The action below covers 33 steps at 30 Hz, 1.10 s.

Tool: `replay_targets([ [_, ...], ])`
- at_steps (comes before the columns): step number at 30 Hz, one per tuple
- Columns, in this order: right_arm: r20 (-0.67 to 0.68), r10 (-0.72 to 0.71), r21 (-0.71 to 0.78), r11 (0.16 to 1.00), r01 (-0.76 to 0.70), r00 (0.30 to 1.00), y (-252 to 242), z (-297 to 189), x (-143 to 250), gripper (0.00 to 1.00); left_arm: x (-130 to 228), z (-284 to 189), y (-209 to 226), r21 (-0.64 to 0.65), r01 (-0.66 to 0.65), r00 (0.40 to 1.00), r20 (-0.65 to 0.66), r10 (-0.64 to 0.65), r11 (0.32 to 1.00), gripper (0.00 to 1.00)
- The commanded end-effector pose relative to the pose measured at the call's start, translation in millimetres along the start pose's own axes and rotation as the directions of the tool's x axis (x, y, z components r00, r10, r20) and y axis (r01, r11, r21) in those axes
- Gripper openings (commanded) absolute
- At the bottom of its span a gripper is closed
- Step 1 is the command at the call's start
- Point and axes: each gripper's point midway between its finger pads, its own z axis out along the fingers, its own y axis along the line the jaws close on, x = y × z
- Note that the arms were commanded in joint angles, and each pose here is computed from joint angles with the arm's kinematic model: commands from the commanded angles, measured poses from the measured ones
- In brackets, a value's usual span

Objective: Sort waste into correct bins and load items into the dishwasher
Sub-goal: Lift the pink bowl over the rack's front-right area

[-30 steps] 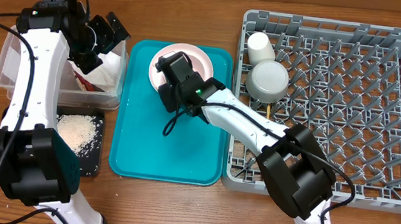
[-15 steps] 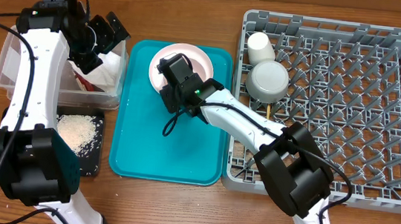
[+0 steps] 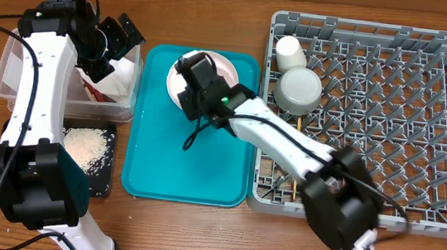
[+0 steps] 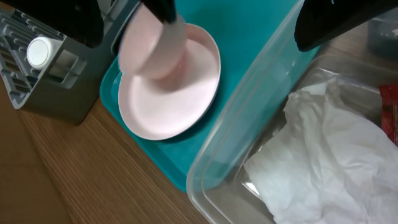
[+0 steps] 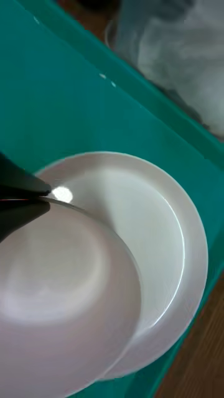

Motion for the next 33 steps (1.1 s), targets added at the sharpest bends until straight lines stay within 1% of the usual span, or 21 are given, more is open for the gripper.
replay_targets([
  [1,0.172,0.101,-0.043,0.995,-0.095,0.98,1.0,-105.8,-57.0,0.04,-1.5,-5.9,-6.2,0.009,-0.008,1.0,0.018,0.008,1.0,1.0],
  [4,0.158,0.147,-0.049,0.989,-0.141,0.976,-3.5,-152.4,-49.7,0.04,-1.6,-5.9,-6.3,0.009,-0.008,1.0,0.019,0.008,1.0,1.0],
  [5,0.156,0.157,-0.05,0.987,-0.151,0.975,-4.9,-160.9,-48.0,0.04,-1.5,-5.9,-6.2,0.009,-0.008,1.0,0.018,0.008,1.0,1.0],
  [7,0.138,0.231,-0.068,0.972,-0.224,0.963,-12.8,-207.7,-34.8,0.04,-1.6,-5.9,-6.3,0.009,-0.008,1.0,0.019,0.008,1.0,1.0],
  [8,0.139,0.253,-0.072,0.967,-0.245,0.957,-15.8,-221.0,-31.5,0.04,-1.5,-5.9,-6.2,0.009,-0.008,1.0,0.018,0.008,1.0,1.0],
  [11,0.183,0.343,-0.093,0.939,-0.331,0.921,-30.6,-278.2,-22.1,0.04,-1.5,-5.9,-6.2,0.009,-0.008,1.0,0.018,0.008,1.0,1.0],
  [13,0.234,0.402,-0.122,0.916,-0.383,0.885,-41.2,-322.5,-13.8,0.04,-1.5,-5.9,-6.2,0.009,-0.008,1.0,0.018,0.008,1.0,1.0],
  [15,0.28,0.454,-0.143,0.891,-0.431,0.846,-53.5,-363.7,1.0,0.04,-1.6,-5.9,-6.3,0.009,-0.008,1.0,0.019,0.008,1.0,1.0],
  [16,0.298,0.481,-0.143,0.877,-0.459,0.825,-62.2,-385.6,15.0,0.04,-1.5,-5.9,-6.2,0.009,-0.008,1.0,0.018,0.008,1.0,1.0],
  [19,0.319,0.509,-0.119,0.858,-0.499,0.799,-77.6,-420.1,49.7,0.04,-1.5,-5.9,-6.2,0.009,-0.008,1.0,0.018,0.008,1.0,1.0],
  [22,0.316,0.535,-0.14,0.843,-0.519,0.784,-78.5,-444.7,79.9,0.04,-1.5,-5.9,-6.2,0.009,-0.008,1.0,0.018,0.008,1.0,1.0],
  [25,0.299,0.543,-0.171,0.84,-0.516,0.785,-72.2,-454.0,93.8,0.04,-1.6,-5.9,-6.3,0.009,-0.008,1.0,0.019,0.008,1.0,1.0],
  [28,0.26,0.56,-0.176,0.828,-0.532,0.786,-68.9,-450.0,100.3,0.04,-1.6,-5.9,-6.3,0.009,-0.008,1.0,0.019,0.008,1.0,1.0],
  [33,0.248,0.56,-0.168,0.829,-0.534,0.791,-69.7,-439.3,100.2,0.04,-1.6,-5.9,-6.3,0.009,-0.008,1.0,0.019,0.008,1.0,1.0],
])
